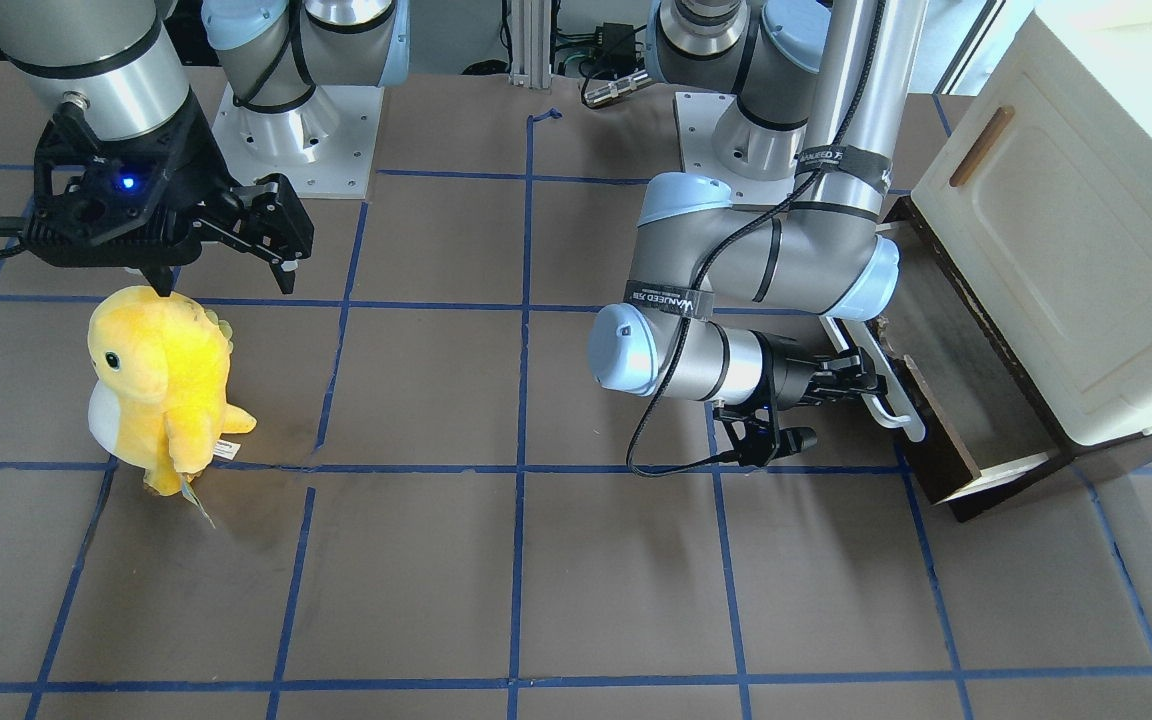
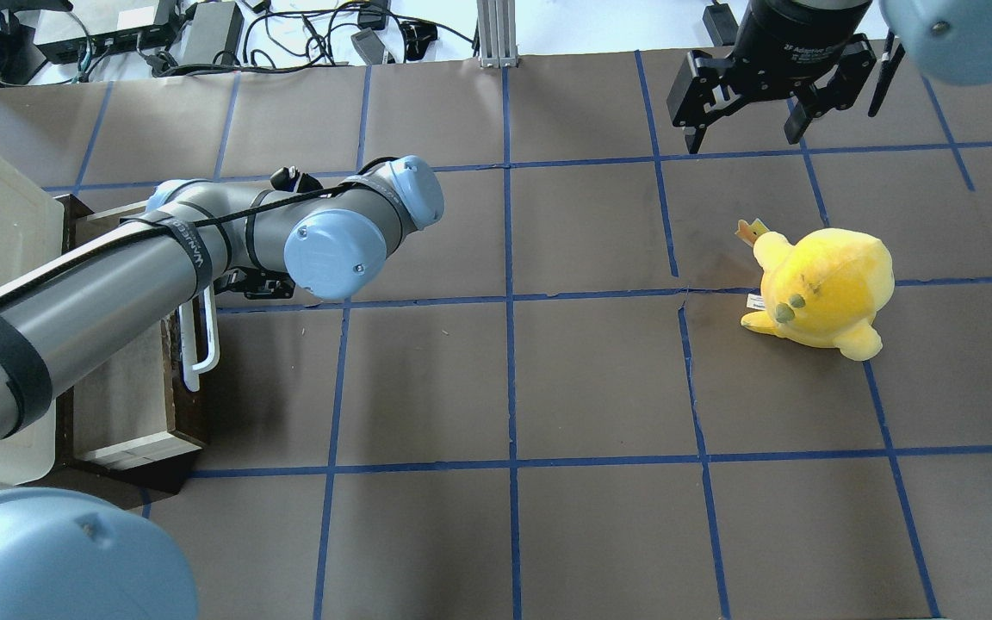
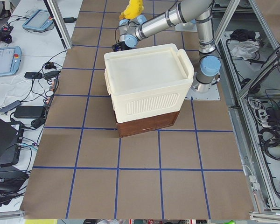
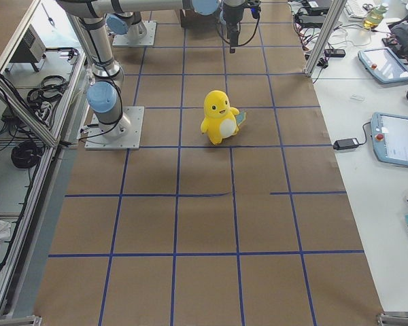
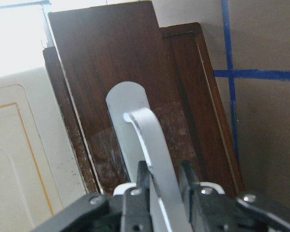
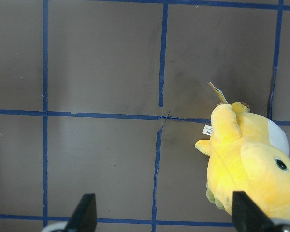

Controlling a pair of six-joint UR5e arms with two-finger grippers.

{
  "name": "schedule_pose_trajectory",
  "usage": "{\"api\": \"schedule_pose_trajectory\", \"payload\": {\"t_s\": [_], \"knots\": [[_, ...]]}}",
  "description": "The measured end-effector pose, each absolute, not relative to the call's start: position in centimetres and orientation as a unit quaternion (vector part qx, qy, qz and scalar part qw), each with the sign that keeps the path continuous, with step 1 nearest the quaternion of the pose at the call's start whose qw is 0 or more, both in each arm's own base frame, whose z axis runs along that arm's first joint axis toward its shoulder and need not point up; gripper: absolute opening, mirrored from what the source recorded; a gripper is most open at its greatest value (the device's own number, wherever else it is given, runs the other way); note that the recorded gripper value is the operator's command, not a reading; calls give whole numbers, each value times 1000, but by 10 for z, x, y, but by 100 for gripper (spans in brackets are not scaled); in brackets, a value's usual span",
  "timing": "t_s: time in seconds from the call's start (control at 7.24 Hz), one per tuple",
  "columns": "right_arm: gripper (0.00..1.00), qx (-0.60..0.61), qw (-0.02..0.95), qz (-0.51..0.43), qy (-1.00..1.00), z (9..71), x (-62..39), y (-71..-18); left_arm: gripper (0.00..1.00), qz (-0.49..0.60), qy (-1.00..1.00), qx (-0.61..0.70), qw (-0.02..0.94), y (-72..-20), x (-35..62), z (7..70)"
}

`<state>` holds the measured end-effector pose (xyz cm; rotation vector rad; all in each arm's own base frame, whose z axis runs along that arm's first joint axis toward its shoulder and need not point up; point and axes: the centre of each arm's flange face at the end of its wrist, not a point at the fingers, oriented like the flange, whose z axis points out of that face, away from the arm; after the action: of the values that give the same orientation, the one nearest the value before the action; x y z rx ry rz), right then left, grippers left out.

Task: Pull drawer sideways
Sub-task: 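Open the left gripper and lift it off the handle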

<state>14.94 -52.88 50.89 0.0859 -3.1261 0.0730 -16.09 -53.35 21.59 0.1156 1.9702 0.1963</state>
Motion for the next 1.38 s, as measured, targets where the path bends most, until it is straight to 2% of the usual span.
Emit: {"api": "schedule_pose_trajectory", "payload": {"t_s": [0.14,0.55,0.69,0.97,1.38], "knots": [[100,27,7,23,-999,509,149,-529,95,80,832,47,546,-534,-161,218],[100,27,7,23,-999,509,149,-529,98,66,859,49,505,-544,-186,246],[100,27,7,23,-999,509,149,-529,100,55,884,51,461,-552,-201,269],[100,27,7,23,-999,509,149,-529,100,14,948,53,312,-561,-232,324],[100,28,7,23,-999,509,149,-529,100,-46,987,55,143,-541,-254,416]]}}
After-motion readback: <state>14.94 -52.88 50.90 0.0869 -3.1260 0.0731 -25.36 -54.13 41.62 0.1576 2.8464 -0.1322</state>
